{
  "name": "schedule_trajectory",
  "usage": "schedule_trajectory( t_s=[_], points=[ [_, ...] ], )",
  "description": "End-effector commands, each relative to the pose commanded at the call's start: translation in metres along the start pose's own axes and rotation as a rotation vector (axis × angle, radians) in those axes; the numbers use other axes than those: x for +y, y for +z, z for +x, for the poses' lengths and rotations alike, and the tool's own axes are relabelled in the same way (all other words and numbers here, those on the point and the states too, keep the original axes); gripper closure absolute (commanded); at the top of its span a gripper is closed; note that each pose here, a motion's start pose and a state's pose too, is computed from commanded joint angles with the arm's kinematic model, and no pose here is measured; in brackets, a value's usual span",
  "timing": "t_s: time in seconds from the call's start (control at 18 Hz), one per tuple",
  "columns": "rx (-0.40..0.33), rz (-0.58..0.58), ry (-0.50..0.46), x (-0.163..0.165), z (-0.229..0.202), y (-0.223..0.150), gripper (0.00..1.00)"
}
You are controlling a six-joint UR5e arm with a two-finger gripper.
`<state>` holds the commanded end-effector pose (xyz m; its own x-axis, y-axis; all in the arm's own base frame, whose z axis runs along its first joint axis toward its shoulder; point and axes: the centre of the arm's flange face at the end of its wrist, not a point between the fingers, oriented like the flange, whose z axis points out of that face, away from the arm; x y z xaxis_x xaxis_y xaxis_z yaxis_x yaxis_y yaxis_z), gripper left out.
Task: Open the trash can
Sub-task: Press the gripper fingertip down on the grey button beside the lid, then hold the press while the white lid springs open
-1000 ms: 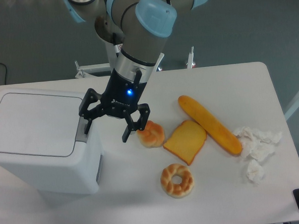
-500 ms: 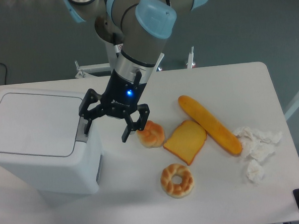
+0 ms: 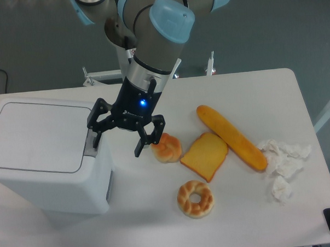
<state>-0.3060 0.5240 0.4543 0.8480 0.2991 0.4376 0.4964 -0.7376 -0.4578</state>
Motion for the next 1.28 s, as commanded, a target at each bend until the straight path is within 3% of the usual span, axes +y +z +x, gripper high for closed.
schedule_trajectory(
  t_s=[1.28],
  points=[
    [0.000,-0.006,-0.004,0.0027,-0.0014,0.0027,0.00]
  ],
)
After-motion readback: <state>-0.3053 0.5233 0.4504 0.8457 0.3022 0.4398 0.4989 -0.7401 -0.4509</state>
